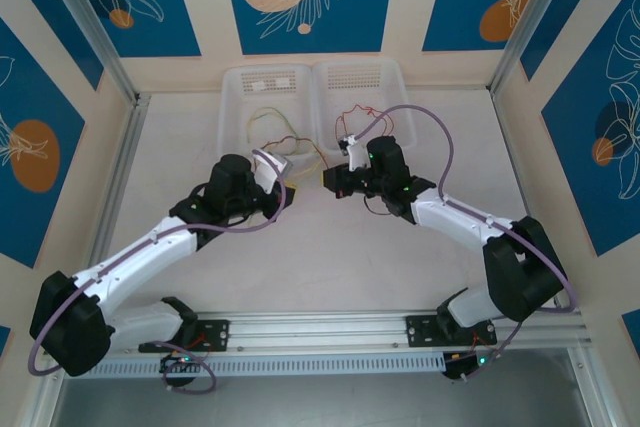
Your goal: Untangle the cables
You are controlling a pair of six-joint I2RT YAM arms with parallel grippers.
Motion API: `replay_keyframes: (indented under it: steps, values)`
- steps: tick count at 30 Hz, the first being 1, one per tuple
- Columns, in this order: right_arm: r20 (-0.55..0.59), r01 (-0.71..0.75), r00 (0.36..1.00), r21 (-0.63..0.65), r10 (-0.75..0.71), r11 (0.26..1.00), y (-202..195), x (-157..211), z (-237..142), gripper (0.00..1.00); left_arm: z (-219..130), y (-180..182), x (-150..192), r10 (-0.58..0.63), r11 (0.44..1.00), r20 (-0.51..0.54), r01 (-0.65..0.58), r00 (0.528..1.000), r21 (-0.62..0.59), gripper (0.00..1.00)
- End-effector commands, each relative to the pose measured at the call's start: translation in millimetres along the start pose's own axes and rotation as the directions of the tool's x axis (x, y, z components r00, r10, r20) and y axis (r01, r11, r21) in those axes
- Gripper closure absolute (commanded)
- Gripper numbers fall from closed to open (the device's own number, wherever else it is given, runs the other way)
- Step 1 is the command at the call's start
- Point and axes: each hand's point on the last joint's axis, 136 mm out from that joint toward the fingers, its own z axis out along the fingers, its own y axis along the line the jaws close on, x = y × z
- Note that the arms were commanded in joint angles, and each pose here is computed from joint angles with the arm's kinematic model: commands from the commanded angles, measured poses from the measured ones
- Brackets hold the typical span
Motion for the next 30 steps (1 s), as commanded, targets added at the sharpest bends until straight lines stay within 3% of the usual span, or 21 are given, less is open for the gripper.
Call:
replay_keyframes:
  steps: [1, 15, 24, 30]
  values:
    - [0.055, 0.029, 0.998, 0.069, -0.033, 0.997, -5, -22, -5, 1.00, -10, -5, -13, 0.029, 1.000, 0.071, -0.029, 0.997, 0.001, 1.00]
    - [0.171, -0.082, 0.984, 0.243, 0.040, 0.966, -47, -49, -61, 1.00, -45, 53, -8, 0.025, 0.951, 0.148, 0.022, 0.989, -0.309, 1.00]
    - [0.258, -0.157, 0.963, 0.291, 0.081, 0.944, -62, -68, -108, 1.00, -81, 104, 8, -0.021, 0.805, 0.202, 0.137, 0.979, -0.578, 1.00]
    - [0.297, -0.194, 0.950, 0.322, 0.096, 0.926, -68, -78, -139, 1.00, -119, 135, 24, -0.061, 0.629, 0.250, 0.232, 0.966, -0.742, 1.00]
